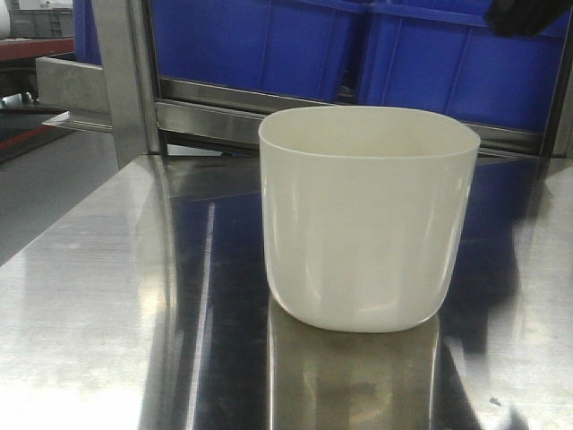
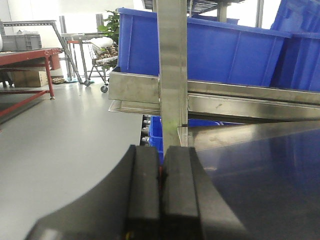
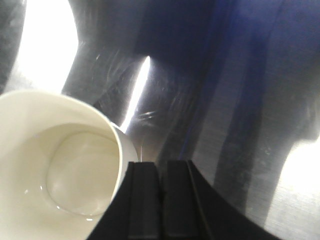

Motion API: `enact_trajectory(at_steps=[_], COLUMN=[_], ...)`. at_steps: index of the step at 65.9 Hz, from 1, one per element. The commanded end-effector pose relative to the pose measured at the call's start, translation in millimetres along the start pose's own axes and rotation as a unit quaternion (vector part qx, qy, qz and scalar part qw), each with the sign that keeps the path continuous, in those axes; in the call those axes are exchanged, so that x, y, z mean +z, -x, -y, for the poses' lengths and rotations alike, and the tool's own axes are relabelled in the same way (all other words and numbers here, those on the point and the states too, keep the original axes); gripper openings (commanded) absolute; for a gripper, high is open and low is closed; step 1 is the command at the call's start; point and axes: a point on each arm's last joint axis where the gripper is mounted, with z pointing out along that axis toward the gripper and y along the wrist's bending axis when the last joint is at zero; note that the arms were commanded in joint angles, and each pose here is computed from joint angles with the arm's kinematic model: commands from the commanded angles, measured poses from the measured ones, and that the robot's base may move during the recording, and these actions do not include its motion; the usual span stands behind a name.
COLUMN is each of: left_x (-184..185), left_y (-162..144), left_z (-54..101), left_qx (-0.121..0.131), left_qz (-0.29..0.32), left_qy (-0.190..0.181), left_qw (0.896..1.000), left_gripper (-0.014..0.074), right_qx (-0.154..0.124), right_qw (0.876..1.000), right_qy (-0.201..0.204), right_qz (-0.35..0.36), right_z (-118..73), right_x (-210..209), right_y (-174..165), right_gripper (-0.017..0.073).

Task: Move white bin to right shelf second layer
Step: 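Lower the right gripper onto the white bin's rim and close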

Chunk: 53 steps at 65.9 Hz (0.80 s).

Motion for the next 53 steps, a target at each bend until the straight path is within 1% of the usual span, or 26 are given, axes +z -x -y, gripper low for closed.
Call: enact_trajectory(at_steps=[1,3,5,8,19,27,53], left_x=[-0.5,-0.5,-0.5,-0.5,-0.5,-0.5,-0.5], left_y=[-2.6,-2.6,-2.6,-2.6,-2.6,-2.6,-2.6], left_z=[-0.4,-0.4,-0.4,-0.4,-0.4,-0.4,-0.4], left_qx=[-0.006,-0.006,-0.006,-0.006,-0.006,-0.006,-0.006], left_qz=[0.033,0.033,0.033,0.033,0.033,0.033,0.033], left_qy=[0.003,0.003,0.003,0.003,0.003,0.003,0.003], left_qw=[0.999,0.999,0.999,0.999,0.999,0.999,0.999], left_gripper=[0.0085,0.0085,0.0085,0.0085,0.0085,0.0085,0.0085], right_qx=[-0.024,-0.026,-0.025,-0.025,-0.004,0.013,0.018], right_qw=[0.999,0.999,0.999,0.999,0.999,0.998,0.997], right_qy=[0.008,0.009,0.009,0.010,0.036,0.055,0.049], right_qz=[0.048,0.046,0.043,0.041,0.036,0.023,-0.048], right_z=[-4.1,-4.3,-4.4,-4.5,-9.1,-12.5,-11.5], right_x=[-17.4,-17.4,-17.3,-17.3,-16.4,-8.7,29.6], right_y=[11.0,10.5,10.0,9.6,9.0,9.1,5.6], right_gripper=[0.0297,0.0366,0.0415,0.0440,0.0414,0.0412,0.0412])
